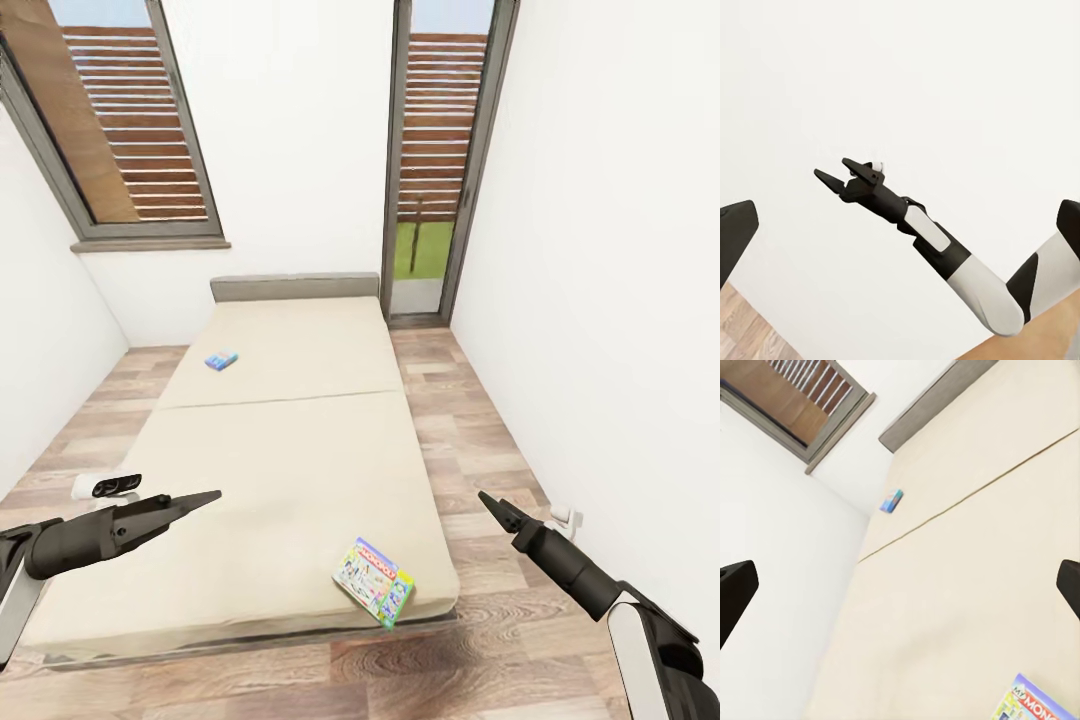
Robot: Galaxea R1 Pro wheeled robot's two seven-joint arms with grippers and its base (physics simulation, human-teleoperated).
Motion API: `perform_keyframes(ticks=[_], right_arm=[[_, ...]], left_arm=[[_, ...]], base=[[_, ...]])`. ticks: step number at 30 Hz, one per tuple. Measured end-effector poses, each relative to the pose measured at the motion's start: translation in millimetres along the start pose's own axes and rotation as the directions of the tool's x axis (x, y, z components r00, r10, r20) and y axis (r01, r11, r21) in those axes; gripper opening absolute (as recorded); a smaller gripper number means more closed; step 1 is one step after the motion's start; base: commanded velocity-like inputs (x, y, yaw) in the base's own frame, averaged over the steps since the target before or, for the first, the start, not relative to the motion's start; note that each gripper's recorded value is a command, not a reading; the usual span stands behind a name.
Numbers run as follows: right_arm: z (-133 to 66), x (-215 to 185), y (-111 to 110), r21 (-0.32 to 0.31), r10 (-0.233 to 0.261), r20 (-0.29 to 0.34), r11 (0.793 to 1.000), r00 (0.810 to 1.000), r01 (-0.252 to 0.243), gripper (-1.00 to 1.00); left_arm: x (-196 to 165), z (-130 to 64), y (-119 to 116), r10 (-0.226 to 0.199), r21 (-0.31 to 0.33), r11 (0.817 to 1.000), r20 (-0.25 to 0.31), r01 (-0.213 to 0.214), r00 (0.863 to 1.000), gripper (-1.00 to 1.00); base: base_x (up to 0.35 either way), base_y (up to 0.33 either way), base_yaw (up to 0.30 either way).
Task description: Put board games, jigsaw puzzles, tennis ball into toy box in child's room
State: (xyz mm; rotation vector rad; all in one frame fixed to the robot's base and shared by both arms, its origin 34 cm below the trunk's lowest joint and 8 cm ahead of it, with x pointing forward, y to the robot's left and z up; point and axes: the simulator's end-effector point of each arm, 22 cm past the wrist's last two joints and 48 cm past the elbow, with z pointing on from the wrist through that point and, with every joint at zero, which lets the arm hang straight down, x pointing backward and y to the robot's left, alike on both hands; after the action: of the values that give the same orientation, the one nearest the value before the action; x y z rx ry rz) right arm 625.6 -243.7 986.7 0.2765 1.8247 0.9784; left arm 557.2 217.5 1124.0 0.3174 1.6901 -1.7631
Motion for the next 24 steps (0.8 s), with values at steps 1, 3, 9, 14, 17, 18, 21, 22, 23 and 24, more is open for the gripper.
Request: perform_keyframes(ticks=[1,3,9,14,17,18,21,22,23,24], right_arm=[[-0.1,-1,1,-0.001,-0.001,0.001,1.0,1.0,0.001,1.0],[-0.4,-2,2,-0.003,-0.003,0.003,1.0,1.0,0.003,1.0],[-1.1,-5,5,-0.008,-0.007,0.009,1.0,1.0,0.007,1.0],[-1.7,-8,8,-0.012,-0.01,0.015,1.0,1.0,0.01,1.0],[-2.1,-9,10,-0.013,-0.013,0.018,1.0,1.0,0.013,1.0],[-2.2,-10,10,-0.014,-0.013,0.019,1.0,1.0,0.013,1.0],[-2.5,-12,12,-0.014,-0.015,0.023,1.0,1.0,0.016,1.0],[-2.7,-12,12,-0.014,-0.016,0.024,1.0,1.0,0.016,1.0],[-2.8,-13,13,-0.014,-0.017,0.025,1.0,1.0,0.017,1.0],[-3.0,-13,13,-0.015,-0.017,0.026,1.0,1.0,0.018,1.0]], left_arm=[[0,0.0,-1,0.001,0.0,1.0,0.0,-0.001,1.0,1.0],[-1,0.1,-2,0.004,0.001,1.0,0.0,-0.004,1.0,1.0],[-3,0.4,-6,0.014,0.004,1.0,0.001,-0.014,1.0,1.0],[-4,0.6,-10,0.022,0.007,1.0,0.001,-0.022,1.0,1.0],[-5,0.7,-12,0.027,0.008,1.0,0.002,-0.027,1.0,1.0],[-5,0.7,-13,0.028,0.009,1.0,0.002,-0.028,1.0,1.0],[-6,0.8,-15,0.033,0.01,0.999,0.002,-0.033,0.999,1.0],[-6,0.9,-16,0.035,0.011,0.999,0.002,-0.035,0.999,1.0],[-6,0.9,-16,0.036,0.011,0.999,0.002,-0.036,0.999,1.0],[-7,1.0,-17,0.038,0.012,0.999,0.003,-0.038,0.999,1.0]], base=[[0.0,0.0,0.0],[0.0,0.0,0.0],[0.0,0.0,0.0],[0.0,0.0,0.0],[0.0,0.0,0.0],[0.0,0.0,0.0],[0.0,0.0,0.0],[0.0,0.0,0.0],[0.0,0.0,0.0],[0.0,0.0,0.0]])
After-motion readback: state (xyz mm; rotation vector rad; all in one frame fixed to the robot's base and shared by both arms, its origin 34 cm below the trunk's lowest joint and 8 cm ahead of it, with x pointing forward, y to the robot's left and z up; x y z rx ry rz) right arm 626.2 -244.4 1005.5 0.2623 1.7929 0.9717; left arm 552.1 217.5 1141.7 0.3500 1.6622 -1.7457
